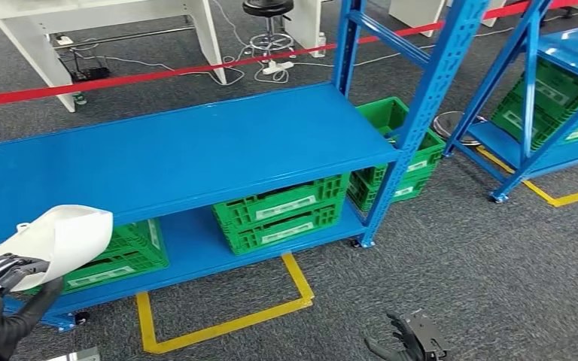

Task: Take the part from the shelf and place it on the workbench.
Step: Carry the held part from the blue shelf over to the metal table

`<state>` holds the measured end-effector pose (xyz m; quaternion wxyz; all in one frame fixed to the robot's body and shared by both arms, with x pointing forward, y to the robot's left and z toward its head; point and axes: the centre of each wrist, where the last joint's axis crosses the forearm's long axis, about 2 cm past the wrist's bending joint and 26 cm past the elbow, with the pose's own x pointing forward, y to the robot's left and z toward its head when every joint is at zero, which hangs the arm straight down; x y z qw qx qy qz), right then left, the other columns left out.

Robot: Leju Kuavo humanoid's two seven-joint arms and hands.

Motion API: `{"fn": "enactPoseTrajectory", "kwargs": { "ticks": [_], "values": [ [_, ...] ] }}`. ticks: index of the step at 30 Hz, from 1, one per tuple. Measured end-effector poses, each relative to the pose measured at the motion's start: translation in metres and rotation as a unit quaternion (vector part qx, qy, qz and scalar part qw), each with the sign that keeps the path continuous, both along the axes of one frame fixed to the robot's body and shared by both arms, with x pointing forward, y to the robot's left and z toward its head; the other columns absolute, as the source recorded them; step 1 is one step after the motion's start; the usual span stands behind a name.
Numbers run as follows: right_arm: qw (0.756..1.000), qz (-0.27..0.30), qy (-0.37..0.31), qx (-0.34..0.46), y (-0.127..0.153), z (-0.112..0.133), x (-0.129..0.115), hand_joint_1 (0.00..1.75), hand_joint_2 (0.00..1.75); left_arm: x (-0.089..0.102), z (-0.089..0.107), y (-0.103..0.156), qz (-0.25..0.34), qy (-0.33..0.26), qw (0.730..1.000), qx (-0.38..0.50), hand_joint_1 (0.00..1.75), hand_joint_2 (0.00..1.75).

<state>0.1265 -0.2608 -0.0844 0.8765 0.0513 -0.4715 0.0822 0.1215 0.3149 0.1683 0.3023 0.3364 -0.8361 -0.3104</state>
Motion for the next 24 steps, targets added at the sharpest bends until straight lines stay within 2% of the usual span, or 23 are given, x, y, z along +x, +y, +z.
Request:
{"fn": "enactPoseTrajectory", "kwargs": {
  "ticks": [5,19,24],
  "values": [
    [1.000,-0.003,-0.001,0.001,0.002,0.000,-0.001,0.00,1.75,0.000,0.000,0.002,-0.007,-0.006,1.000,0.002,1.52,1.75],
    [1.000,-0.015,0.027,-0.003,0.000,0.001,-0.033,0.00,1.75,0.009,0.003,0.003,-0.026,-0.024,0.999,-0.028,1.52,1.75],
    [0.999,-0.015,0.029,-0.005,-0.002,0.003,-0.036,0.00,1.75,0.012,0.000,-0.001,-0.069,-0.018,0.994,-0.079,1.52,1.75]
  ]
}}
